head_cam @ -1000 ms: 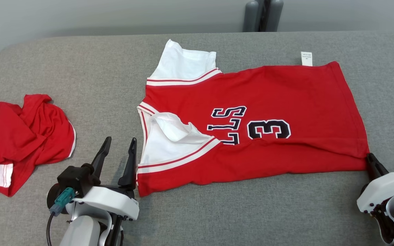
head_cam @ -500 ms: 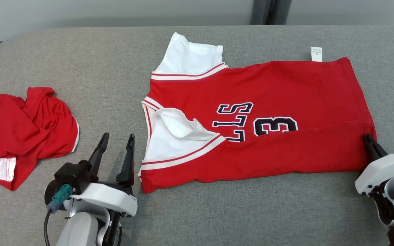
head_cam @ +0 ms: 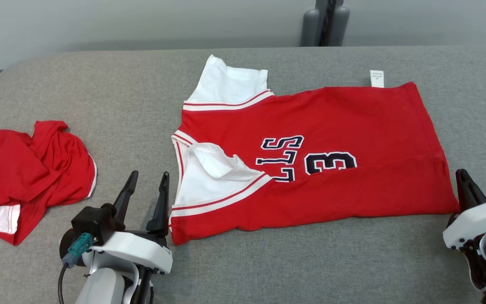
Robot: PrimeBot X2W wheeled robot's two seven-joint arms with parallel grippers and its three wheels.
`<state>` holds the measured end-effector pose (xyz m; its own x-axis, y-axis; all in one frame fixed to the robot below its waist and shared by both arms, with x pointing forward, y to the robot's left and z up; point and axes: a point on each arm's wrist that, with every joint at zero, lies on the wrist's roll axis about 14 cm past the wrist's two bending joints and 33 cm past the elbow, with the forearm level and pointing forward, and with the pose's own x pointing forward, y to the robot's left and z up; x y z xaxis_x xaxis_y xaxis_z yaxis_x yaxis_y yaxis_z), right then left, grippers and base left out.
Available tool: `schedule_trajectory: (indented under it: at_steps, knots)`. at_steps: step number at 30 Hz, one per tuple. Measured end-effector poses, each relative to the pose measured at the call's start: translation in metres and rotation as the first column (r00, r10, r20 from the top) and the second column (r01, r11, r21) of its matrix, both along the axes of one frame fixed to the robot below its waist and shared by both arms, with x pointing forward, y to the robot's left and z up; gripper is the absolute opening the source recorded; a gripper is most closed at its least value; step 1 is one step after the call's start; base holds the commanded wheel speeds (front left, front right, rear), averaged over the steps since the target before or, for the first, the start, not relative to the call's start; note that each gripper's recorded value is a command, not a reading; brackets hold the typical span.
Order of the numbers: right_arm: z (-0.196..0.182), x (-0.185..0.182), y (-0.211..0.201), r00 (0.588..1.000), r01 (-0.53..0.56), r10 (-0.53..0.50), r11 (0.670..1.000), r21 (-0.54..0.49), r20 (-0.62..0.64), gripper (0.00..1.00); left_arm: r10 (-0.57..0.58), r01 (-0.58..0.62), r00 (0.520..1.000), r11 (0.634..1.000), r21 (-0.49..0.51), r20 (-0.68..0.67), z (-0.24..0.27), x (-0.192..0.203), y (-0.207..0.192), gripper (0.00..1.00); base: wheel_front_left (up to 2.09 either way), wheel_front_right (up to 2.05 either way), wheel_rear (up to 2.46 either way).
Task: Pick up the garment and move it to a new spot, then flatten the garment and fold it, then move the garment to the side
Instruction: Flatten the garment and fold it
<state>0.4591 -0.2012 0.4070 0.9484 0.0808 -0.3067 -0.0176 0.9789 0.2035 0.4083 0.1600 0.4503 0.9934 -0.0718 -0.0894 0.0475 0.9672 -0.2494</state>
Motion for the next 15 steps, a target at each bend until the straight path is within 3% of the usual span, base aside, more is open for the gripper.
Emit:
schedule_trajectory:
  at_steps: [2, 3, 4, 5, 15]
  knots:
    - [0.004, -0.006, -0.004, 1.000, 0.014, -0.014, 1.000, 0.002, 0.025, 0.00, -0.014, 0.014, 1.000, 1.000, -0.009, 0.000, 0.000, -0.002, -0.006, 1.00, 0.00, 0.00, 0.00]
    - [0.007, -0.009, -0.007, 0.999, 0.023, -0.023, 1.000, 0.006, 0.038, 0.15, -0.024, 0.024, 1.000, 1.000, -0.013, -0.003, 0.000, -0.003, -0.009, 1.00, 0.00, 0.00, 0.00]
    - [0.008, -0.012, -0.007, 0.999, 0.026, -0.026, 1.000, 0.009, 0.044, 0.80, -0.032, 0.031, 0.999, 0.999, -0.019, -0.008, -0.002, -0.005, -0.013, 1.00, 0.00, 0.00, 0.00]
    - [0.009, -0.015, -0.006, 0.998, 0.026, -0.026, 1.000, 0.014, 0.049, 1.00, -0.040, 0.039, 0.999, 0.999, -0.023, -0.012, -0.003, -0.006, -0.017, 1.00, 0.00, 0.00, 0.00]
    - [0.009, -0.033, -0.010, 0.997, 0.052, -0.054, 0.998, 0.023, 0.063, 1.00, -0.054, 0.060, 0.972, 0.998, 0.018, -0.230, -0.057, -0.028, -0.031, 1.00, 0.00, 0.00, 0.00]
